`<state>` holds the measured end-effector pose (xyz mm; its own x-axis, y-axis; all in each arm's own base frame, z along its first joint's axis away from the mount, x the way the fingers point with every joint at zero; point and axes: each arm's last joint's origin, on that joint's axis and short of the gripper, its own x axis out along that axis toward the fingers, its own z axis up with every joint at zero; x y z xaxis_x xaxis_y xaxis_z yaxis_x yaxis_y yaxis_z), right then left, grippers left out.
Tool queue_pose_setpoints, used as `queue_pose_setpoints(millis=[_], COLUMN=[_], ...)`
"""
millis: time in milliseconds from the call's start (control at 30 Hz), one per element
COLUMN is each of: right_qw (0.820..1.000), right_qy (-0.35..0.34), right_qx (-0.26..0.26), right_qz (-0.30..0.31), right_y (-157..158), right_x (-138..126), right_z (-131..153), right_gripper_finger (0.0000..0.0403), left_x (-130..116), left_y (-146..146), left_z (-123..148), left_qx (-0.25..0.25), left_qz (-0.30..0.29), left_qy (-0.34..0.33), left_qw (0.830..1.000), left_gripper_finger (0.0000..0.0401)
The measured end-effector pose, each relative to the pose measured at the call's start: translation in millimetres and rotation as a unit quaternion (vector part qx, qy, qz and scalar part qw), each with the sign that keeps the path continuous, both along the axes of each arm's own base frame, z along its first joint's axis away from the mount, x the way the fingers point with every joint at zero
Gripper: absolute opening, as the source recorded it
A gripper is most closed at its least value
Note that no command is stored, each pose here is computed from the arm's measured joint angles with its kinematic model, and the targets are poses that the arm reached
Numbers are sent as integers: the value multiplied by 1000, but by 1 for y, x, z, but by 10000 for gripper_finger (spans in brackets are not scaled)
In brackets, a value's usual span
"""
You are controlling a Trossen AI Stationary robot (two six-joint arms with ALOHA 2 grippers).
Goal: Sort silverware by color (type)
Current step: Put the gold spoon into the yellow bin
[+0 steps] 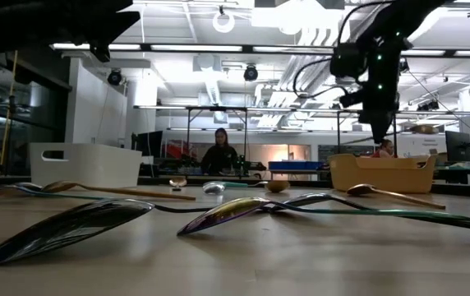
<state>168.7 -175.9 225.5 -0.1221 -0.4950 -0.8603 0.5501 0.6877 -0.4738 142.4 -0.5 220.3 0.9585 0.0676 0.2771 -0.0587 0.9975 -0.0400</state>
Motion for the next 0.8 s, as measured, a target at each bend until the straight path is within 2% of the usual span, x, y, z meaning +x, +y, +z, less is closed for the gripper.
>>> queue_pose_setpoints(millis=[333,600,800], right_qw=[996,995,995], right_qy=[72,83,66], right_qx=[50,59,74], right_qz=[11,16,22], right_y=[-14,-22,-19], right_x=[14,22,22], right_z=[-38,-44,-41], right_gripper_finger=[17,19,73], left_x=[0,0,0], left_y=[0,0,0], left_z=[0,0,0], left_qx=[0,0,0], left_qz=[0,0,0], left_qy=[-2,-2,-2], left_qw=[1000,1000,1000], left_gripper_finger=[149,149,149])
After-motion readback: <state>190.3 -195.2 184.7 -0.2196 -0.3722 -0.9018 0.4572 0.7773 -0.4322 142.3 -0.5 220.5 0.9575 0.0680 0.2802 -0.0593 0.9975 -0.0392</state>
